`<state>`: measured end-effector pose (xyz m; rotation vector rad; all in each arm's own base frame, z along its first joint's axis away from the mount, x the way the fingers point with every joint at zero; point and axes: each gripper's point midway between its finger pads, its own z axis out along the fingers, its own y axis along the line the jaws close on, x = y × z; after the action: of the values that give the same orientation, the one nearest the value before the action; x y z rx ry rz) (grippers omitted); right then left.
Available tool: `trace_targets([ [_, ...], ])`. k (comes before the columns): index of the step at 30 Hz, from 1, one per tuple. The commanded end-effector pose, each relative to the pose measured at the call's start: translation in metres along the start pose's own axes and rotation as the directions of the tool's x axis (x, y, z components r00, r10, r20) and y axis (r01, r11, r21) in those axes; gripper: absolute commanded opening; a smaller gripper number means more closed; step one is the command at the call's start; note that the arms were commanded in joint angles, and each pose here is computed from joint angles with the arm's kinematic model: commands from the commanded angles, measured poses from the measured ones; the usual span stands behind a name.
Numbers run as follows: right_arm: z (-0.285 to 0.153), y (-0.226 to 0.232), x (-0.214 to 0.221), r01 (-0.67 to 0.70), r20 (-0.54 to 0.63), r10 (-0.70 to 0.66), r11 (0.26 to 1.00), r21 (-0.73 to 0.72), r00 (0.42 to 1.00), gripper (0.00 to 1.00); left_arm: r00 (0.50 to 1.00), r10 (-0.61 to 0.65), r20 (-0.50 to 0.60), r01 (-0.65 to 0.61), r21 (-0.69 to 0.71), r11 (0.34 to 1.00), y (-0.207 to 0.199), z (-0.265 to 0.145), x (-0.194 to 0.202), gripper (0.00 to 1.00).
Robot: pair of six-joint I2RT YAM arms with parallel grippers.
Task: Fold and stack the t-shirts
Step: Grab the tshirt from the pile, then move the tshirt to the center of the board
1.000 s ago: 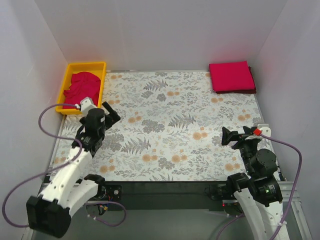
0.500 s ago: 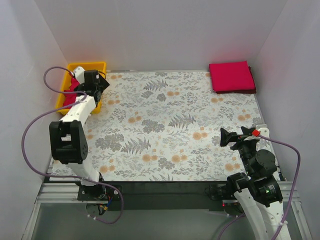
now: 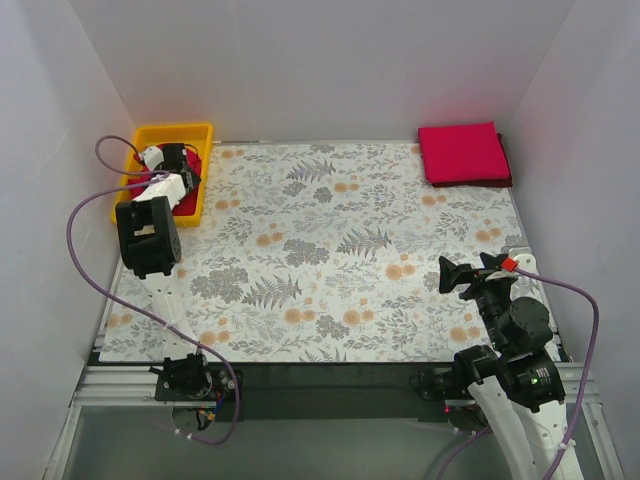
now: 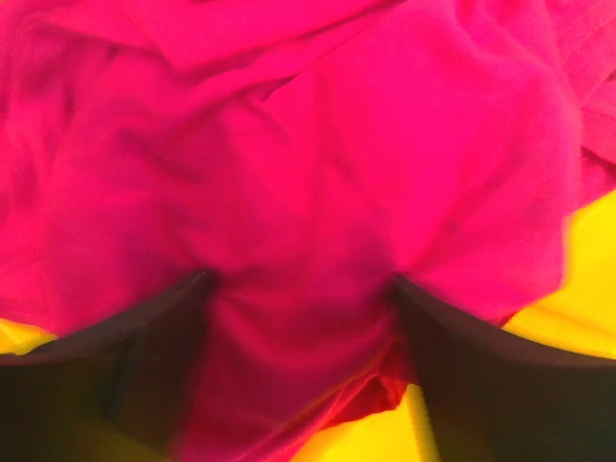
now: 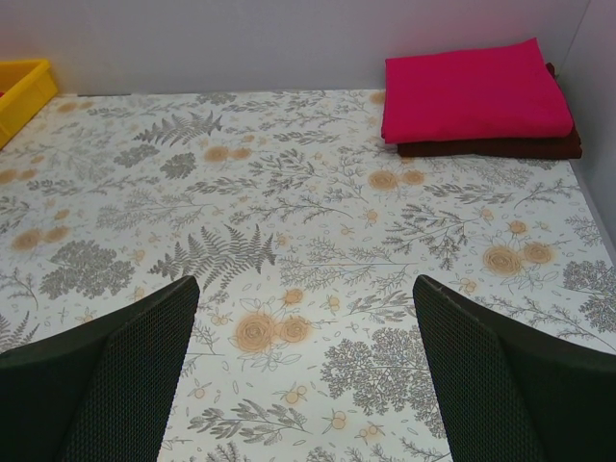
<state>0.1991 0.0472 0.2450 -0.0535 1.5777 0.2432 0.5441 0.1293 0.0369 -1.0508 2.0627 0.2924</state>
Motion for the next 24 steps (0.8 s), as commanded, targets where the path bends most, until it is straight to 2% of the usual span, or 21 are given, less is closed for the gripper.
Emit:
trace_targets([
  [1,0.004,0.004,-0.005,0.015,0.019,-0.014,1.000,-0.021,1.000,0.98,0.999,0.049,-0.022,-0.050,-0.015,0.999,0.002,-0.005,-0.003,0.63],
  [2,0.005,0.005,-0.004,0.017,0.013,-0.017,1.000,-0.025,1.000,0.98,0.999,0.051,-0.020,-0.051,-0.013,0.999,0.002,-0.006,-0.005,0.49],
  [3,0.004,0.005,-0.004,0.015,0.014,-0.015,1.000,-0.026,1.000,0.98,0.998,0.057,0.004,-0.056,-0.012,0.998,0.001,-0.011,-0.015,0.30],
  [4,0.005,0.006,-0.003,0.019,0.009,-0.019,0.999,-0.030,1.000,0.98,0.998,0.060,0.024,-0.060,-0.007,0.998,-0.002,-0.016,-0.024,0.00],
  [6,0.005,0.007,-0.003,0.019,0.008,-0.019,0.999,-0.037,1.000,0.98,0.994,0.064,0.092,-0.063,-0.013,0.998,-0.006,-0.033,-0.049,0.00],
  [7,0.005,0.008,-0.004,0.022,0.011,-0.021,0.999,-0.043,1.000,0.98,0.984,0.070,0.162,-0.072,0.010,0.997,-0.013,-0.055,-0.077,0.00],
  [9,0.005,0.009,-0.003,0.020,0.010,-0.020,0.999,-0.047,1.000,0.98,0.966,0.080,0.245,-0.092,0.040,0.995,-0.030,-0.087,-0.102,0.00],
  [10,0.005,0.008,-0.004,0.020,0.012,-0.020,0.999,-0.046,1.000,0.98,0.941,0.070,0.330,-0.096,0.065,0.993,-0.037,-0.119,-0.133,0.00],
  [12,0.004,0.008,-0.004,0.020,0.015,-0.019,0.999,-0.046,1.000,0.98,0.913,0.056,0.404,-0.118,0.129,0.985,-0.059,-0.164,-0.153,0.00],
  [14,0.004,0.008,-0.004,0.021,0.014,-0.021,0.999,-0.046,1.000,0.98,0.870,0.030,0.491,-0.168,0.240,0.956,-0.089,-0.230,-0.173,0.00],
  [16,0.004,0.008,-0.004,0.023,0.012,-0.023,0.999,-0.048,1.000,0.98,0.850,0.015,0.526,-0.220,0.330,0.918,-0.119,-0.284,-0.169,0.00],
  [17,0.005,0.009,-0.004,0.022,0.010,-0.021,0.999,-0.048,1.000,0.98,0.827,-0.015,0.562,-0.239,0.375,0.896,-0.124,-0.323,-0.182,0.00],
  [18,0.005,0.009,-0.004,0.023,0.010,-0.023,0.999,-0.049,1.000,0.98,0.825,-0.024,0.565,-0.271,0.432,0.860,-0.142,-0.356,-0.168,0.00],
  [20,0.005,0.009,-0.003,0.024,0.007,-0.023,0.998,-0.050,1.000,0.98,0.821,-0.076,0.566,-0.285,0.522,0.804,-0.144,-0.409,-0.166,0.00],
  [21,0.005,0.009,-0.003,0.022,0.007,-0.022,0.998,-0.050,1.000,0.98,0.826,-0.092,0.556,-0.307,0.581,0.754,-0.151,-0.439,-0.154,0.00],
  [24,0.005,0.009,-0.004,0.023,0.009,-0.023,0.998,-0.050,1.000,0.98,0.851,-0.107,0.515,-0.344,0.700,0.626,-0.147,-0.488,-0.127,0.00],
])
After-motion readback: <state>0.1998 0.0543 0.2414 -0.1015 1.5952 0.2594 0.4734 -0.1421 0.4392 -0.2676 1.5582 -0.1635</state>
